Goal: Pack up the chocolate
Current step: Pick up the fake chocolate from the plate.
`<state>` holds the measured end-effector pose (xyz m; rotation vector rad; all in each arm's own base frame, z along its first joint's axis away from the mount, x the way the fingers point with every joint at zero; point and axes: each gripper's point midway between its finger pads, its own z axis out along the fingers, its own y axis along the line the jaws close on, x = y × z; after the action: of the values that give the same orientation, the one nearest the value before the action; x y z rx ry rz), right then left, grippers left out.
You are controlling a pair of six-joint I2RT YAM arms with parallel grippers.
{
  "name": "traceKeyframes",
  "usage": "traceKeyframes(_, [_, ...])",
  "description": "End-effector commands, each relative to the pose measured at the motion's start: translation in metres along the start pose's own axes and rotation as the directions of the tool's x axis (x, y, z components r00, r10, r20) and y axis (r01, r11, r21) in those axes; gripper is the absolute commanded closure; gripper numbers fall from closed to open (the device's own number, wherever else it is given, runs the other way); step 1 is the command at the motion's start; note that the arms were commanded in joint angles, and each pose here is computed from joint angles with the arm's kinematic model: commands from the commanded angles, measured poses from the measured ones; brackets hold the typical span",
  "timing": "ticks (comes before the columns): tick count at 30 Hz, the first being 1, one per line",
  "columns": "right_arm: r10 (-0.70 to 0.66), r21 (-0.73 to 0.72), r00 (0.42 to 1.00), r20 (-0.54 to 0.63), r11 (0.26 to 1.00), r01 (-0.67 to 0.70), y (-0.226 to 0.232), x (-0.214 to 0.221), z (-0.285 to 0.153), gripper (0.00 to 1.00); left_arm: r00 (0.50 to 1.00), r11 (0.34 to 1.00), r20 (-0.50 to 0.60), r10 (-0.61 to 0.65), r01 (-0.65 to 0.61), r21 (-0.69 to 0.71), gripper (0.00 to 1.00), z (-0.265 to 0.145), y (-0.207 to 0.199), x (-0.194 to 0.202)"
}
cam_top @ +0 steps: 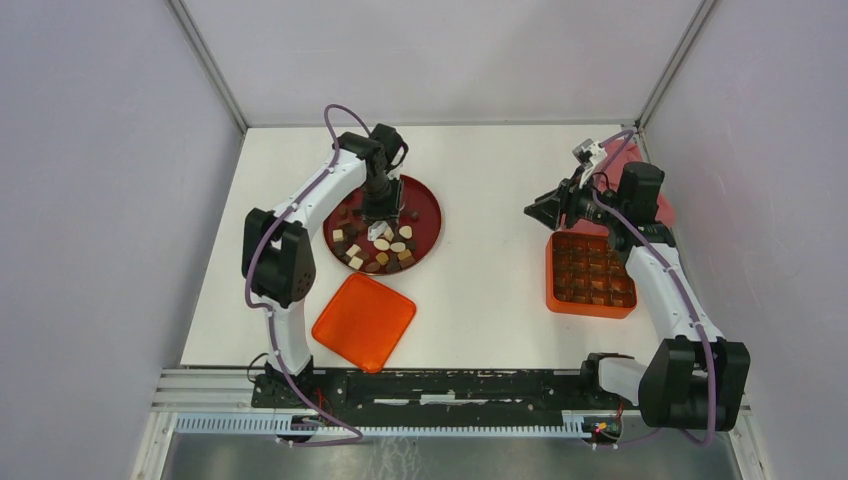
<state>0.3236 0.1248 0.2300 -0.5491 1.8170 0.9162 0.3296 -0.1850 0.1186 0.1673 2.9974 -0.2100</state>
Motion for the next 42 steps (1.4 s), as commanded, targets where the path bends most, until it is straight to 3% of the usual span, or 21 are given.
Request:
traceKeyframes(1, [-0.088,0.054,0.996,-0.025,0.994,0.090,-0.013,-0.003,-0.003,0.47,0.995,0.999,0.095,0.036,-0.037,0.006,0.98,-0.022,-0.003,-0.016])
traceKeyframes(7, [-0.129,0.107,0.985,-0.116,0.984,0.141,-0.027,0.014,-0.008,0.48,0.989,1.000,0.147,0.027,-0.028,0.005,0.98,-0.034,0.001,-0.016])
traceKeyframes(21, [-0.127,0.133,0.976,-0.176,0.979,0.152,-0.040,0.027,-0.008,0.46,0.995,1.000,0.097,0.021,-0.023,0.020,0.98,-0.020,0.000,-0.010])
traceKeyframes(28, [-0.120,0.130,0.974,-0.191,0.981,0.147,-0.042,0.031,-0.007,0.46,0.996,1.000,0.087,0.026,-0.026,0.003,0.76,-0.018,0.003,-0.011])
traceKeyframes(42, [-0.118,0.124,0.974,-0.194,0.982,0.143,-0.041,0.033,-0.007,0.46,0.997,1.000,0.075,0.026,-0.026,0.007,0.69,-0.016,0.001,-0.012])
